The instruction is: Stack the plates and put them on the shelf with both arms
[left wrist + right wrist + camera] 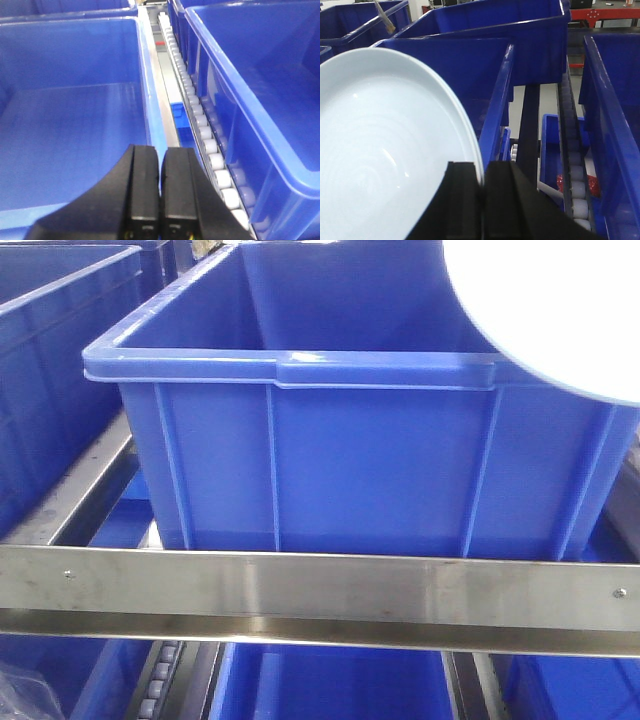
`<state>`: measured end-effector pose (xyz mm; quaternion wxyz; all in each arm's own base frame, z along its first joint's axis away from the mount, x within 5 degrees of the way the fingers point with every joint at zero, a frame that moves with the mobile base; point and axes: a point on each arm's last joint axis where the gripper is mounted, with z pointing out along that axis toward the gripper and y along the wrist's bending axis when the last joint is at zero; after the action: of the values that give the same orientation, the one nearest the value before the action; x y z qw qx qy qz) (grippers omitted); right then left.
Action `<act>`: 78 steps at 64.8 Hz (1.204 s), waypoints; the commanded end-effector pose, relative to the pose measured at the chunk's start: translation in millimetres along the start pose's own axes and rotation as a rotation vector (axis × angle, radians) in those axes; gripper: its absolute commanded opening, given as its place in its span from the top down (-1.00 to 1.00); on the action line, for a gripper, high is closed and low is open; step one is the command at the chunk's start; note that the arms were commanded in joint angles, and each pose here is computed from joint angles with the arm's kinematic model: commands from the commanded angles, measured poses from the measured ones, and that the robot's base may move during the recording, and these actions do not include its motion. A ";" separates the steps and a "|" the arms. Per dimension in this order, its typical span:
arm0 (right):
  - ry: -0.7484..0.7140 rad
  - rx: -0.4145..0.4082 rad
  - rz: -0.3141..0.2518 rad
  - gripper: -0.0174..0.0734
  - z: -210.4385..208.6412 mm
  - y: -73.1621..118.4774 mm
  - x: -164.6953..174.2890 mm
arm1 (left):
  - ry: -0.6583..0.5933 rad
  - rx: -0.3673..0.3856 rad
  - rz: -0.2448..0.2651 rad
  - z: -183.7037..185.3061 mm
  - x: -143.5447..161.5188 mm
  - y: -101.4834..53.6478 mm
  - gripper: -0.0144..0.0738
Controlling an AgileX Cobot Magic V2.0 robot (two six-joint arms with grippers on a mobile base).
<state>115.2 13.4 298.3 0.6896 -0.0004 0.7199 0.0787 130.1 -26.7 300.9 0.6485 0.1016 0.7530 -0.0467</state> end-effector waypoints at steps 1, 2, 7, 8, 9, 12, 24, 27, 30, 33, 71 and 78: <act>-0.120 0.009 -0.001 0.49 2.9 0.5 -21.0 | -0.101 -0.021 -0.003 -0.7 -16.4 2.4 0.49; -0.116 0.006 -0.001 0.49 4.6 1.1 -22.7 | -0.101 -0.021 -0.003 -0.7 -16.4 2.4 0.49; -0.110 -0.017 -0.001 0.49 12.5 5.3 -32.5 | -0.101 -0.021 -0.003 -0.7 -16.4 2.4 0.49; -0.111 -0.023 -0.001 0.49 14.5 6.4 -35.1 | -0.101 -0.021 -0.003 -0.7 -16.4 2.4 0.49; -0.112 -0.029 -0.001 0.49 18.0 7.9 -39.3 | -0.101 -0.021 -0.003 -0.7 -16.4 2.4 0.49; -0.115 -0.049 0.000 0.49 26.1 12.2 -48.1 | -0.101 -0.021 -0.003 -0.7 -16.4 2.4 0.49; -0.102 -0.104 0.000 0.49 78.0 31.3 -72.6 | -0.101 -0.021 -0.003 -0.7 -16.4 2.4 0.49; -0.103 -0.101 -0.001 0.48 94.0 34.1 -73.5 | -0.101 -0.021 -0.003 -0.7 -16.4 2.4 0.49; -0.115 -0.092 -0.002 0.48 106.8 35.1 -74.1 | -0.101 -0.021 -0.003 -0.7 -16.4 2.4 0.49; -0.130 -0.084 -0.003 0.48 118.5 35.9 -74.3 | -0.101 -0.021 -0.003 -0.7 -16.4 2.4 0.49; -0.099 -0.066 0.042 -0.12 170.5 40.4 -61.8 | -0.101 -0.021 -0.003 -0.7 -16.4 2.4 0.49; -0.097 -0.072 0.034 -0.09 163.5 40.6 -66.6 | -0.101 -0.021 -0.003 -0.7 -16.4 2.4 0.49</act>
<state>285.7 68.6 328.3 0.6627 -0.0120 0.7399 0.1147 130.1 -26.7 300.9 0.6485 0.1016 0.7530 -0.0467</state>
